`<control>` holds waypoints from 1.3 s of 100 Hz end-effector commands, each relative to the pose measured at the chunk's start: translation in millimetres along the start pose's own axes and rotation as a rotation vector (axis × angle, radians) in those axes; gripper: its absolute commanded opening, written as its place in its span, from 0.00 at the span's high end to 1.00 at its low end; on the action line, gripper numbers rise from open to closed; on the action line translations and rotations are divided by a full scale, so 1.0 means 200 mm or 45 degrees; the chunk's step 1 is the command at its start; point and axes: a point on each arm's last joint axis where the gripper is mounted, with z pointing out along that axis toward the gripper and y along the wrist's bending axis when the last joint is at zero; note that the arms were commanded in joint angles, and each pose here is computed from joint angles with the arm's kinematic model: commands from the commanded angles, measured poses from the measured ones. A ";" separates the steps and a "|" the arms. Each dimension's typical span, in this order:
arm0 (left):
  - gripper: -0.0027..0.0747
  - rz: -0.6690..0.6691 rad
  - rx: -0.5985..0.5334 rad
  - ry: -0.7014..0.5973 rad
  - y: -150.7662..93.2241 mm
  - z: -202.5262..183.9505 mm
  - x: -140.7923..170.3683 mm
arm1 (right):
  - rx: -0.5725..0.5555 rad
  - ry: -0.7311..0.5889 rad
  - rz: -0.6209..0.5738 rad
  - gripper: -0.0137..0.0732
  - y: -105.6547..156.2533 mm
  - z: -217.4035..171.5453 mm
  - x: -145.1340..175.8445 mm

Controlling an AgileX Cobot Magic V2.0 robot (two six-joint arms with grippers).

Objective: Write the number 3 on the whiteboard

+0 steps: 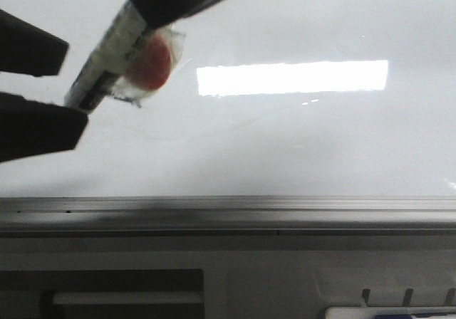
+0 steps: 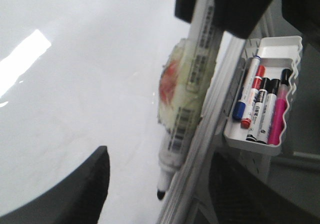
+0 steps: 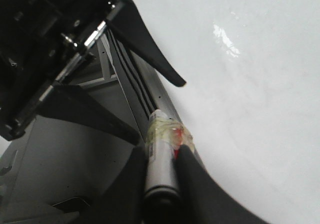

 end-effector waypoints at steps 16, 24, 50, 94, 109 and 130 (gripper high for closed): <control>0.42 -0.123 -0.102 -0.207 0.05 -0.14 -0.11 | 0.161 -0.134 0.021 0.91 -0.16 -0.12 -0.17; 0.42 -0.146 -0.112 -0.223 0.06 -0.15 -0.11 | 0.206 -0.150 0.038 0.91 -0.21 -0.14 -0.19; 0.42 -0.180 -0.116 -0.227 0.06 -0.15 -0.11 | 0.316 -0.028 0.047 0.91 -0.36 -0.07 -0.26; 0.42 -0.180 -0.116 -0.227 0.06 -0.15 -0.11 | 0.398 0.046 0.029 0.91 -0.45 -0.02 -0.26; 0.42 -0.180 -0.116 -0.227 0.06 -0.15 -0.11 | 0.444 0.106 0.023 0.91 -0.48 -0.04 -0.24; 0.42 -0.180 -0.116 -0.227 0.06 -0.15 -0.11 | 0.441 0.229 0.047 0.91 -0.48 -0.06 -0.19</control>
